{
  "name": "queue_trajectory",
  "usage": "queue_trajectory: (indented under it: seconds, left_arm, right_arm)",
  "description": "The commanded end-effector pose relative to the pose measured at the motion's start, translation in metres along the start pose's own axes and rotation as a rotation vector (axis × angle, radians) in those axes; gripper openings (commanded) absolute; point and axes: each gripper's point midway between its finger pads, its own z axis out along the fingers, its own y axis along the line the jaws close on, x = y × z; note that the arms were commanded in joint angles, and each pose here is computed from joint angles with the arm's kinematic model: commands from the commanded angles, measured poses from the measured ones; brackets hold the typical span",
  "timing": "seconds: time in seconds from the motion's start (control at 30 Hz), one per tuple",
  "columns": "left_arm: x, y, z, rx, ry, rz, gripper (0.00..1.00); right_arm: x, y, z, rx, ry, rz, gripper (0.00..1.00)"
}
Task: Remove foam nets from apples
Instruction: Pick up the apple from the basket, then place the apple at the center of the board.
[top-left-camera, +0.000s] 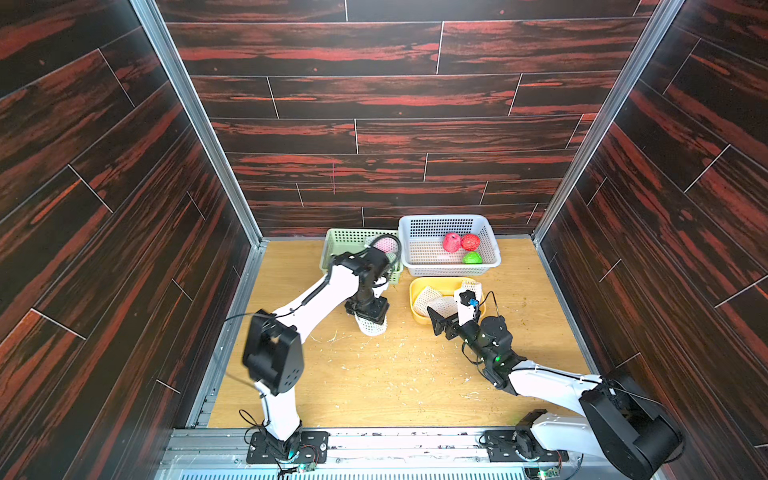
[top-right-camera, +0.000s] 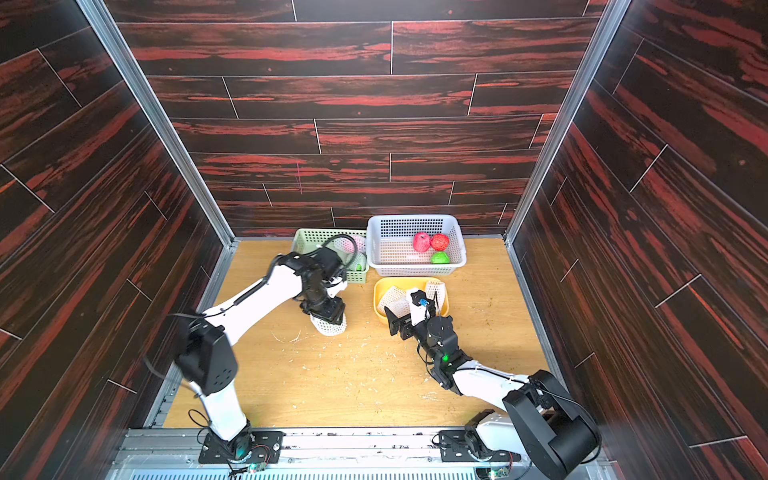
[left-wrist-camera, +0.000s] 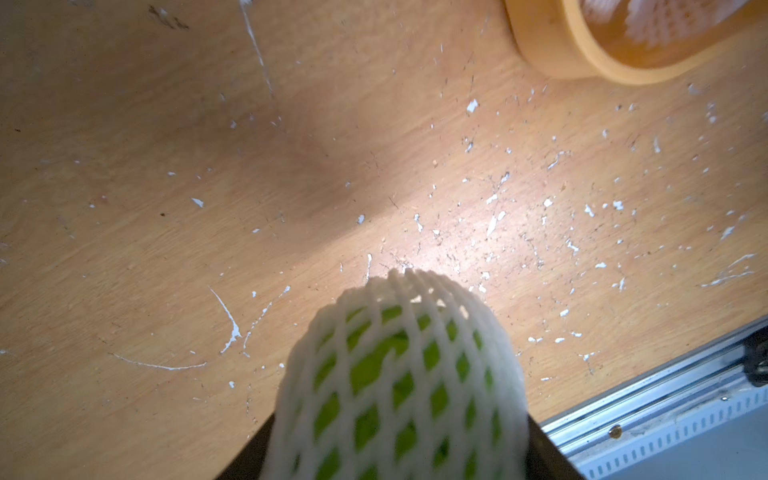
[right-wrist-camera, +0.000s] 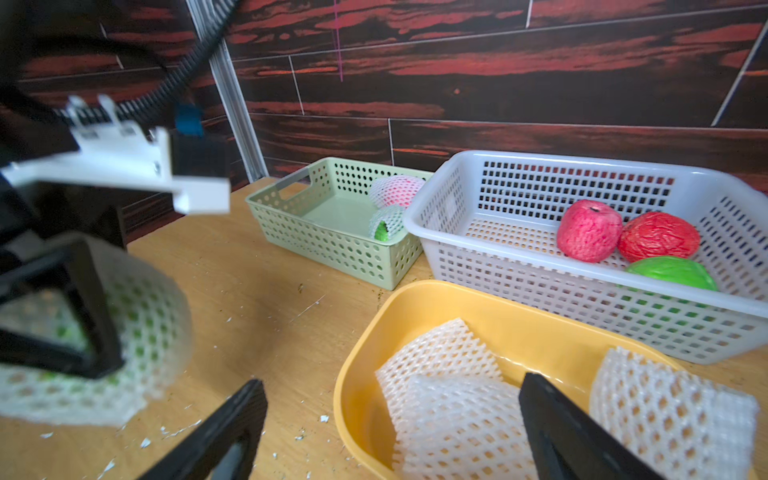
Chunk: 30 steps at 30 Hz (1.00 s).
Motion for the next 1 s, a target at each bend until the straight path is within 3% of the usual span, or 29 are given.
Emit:
queue_trajectory:
  seconds: [0.0,0.17,0.27,0.47,0.77,0.97]
  left_arm:
    - [0.034,0.000,0.008,-0.089,0.213,0.049,0.62]
    - [0.011,-0.007,0.020,-0.082,0.151,0.053,0.67]
    - [0.013,-0.005,0.026,-0.106,0.204,0.061,0.67]
    - [0.005,-0.005,0.040,-0.116,0.184,0.058,0.70]
    - [-0.009,-0.006,0.036,-0.120,0.113,0.065,0.99]
    - [-0.026,-0.005,0.021,-0.138,0.008,0.069,1.00]
  right_arm:
    - [-0.013,-0.005,-0.004,0.035,-0.050,0.007,0.98]
    - [-0.013,-0.006,-0.004,0.041,-0.053,0.003,0.99]
    - [-0.014,-0.007,-0.004,0.046,-0.055,0.004,0.98]
    - [-0.012,-0.008,-0.004,0.051,-0.052,0.001,0.98]
    - [-0.012,-0.009,-0.004,0.058,-0.050,-0.003,0.98]
    - [-0.012,-0.009,-0.005,0.056,-0.051,-0.003,0.98]
